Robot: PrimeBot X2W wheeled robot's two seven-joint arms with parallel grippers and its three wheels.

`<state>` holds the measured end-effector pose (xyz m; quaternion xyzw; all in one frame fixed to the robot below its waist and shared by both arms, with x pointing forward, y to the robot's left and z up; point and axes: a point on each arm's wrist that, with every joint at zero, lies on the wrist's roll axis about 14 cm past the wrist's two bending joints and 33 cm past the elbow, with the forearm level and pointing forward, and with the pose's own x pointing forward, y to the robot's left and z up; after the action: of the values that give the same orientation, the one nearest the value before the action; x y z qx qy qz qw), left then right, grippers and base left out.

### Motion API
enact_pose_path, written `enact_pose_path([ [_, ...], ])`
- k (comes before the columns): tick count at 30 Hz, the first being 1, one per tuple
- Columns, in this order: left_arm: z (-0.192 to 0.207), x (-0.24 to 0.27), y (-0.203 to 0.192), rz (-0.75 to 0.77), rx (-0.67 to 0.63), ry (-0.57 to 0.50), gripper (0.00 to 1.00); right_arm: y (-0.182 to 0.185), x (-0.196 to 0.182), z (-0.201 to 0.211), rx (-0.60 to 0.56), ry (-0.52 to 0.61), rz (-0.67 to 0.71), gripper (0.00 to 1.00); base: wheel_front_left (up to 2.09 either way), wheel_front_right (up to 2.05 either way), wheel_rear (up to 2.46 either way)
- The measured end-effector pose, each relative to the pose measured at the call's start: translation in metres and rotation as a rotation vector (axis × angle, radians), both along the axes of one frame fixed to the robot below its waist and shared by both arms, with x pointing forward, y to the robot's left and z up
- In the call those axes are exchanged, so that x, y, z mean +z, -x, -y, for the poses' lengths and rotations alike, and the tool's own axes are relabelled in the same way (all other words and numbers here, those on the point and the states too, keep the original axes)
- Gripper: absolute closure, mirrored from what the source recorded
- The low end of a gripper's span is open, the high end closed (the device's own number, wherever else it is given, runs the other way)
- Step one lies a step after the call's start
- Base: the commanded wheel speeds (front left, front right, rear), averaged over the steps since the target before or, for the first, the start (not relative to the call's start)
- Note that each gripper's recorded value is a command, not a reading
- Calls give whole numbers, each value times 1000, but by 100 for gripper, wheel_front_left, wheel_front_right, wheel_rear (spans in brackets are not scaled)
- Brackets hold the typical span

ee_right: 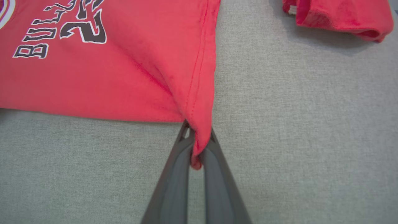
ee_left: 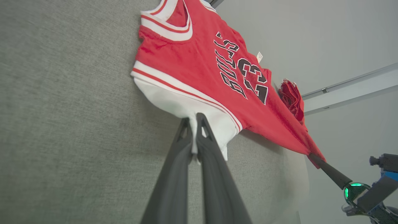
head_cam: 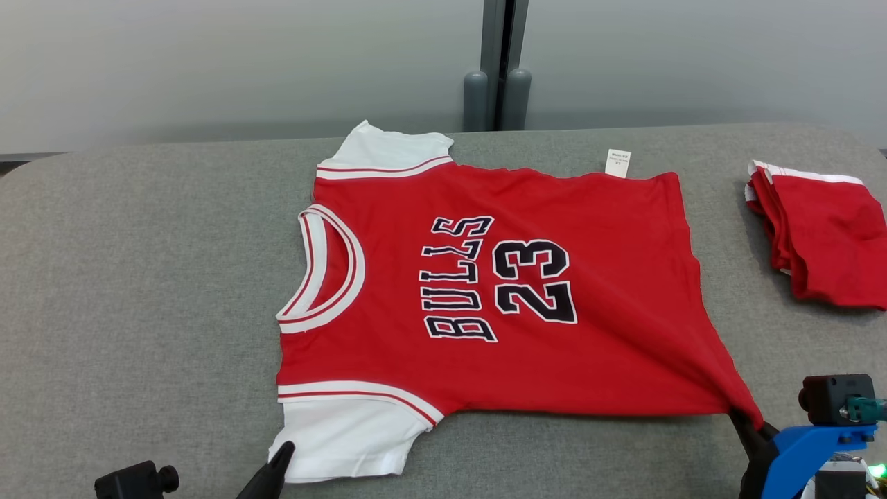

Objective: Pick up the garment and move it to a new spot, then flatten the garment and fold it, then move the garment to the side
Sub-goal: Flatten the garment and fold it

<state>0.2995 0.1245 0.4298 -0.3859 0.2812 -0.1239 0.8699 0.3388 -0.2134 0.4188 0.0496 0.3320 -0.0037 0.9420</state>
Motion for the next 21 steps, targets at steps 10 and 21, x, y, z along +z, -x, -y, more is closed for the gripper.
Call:
enact_pose_path([
  [10, 0, 4, -9, 5, 14, 8, 100, 1, -4, 1, 4, 52, -45, 100, 0, 0, 0],
  [21, 16, 52, -77, 192, 5, 57, 100, -65, 13, -13, 93, 89, 39, 100, 0, 0, 0],
])
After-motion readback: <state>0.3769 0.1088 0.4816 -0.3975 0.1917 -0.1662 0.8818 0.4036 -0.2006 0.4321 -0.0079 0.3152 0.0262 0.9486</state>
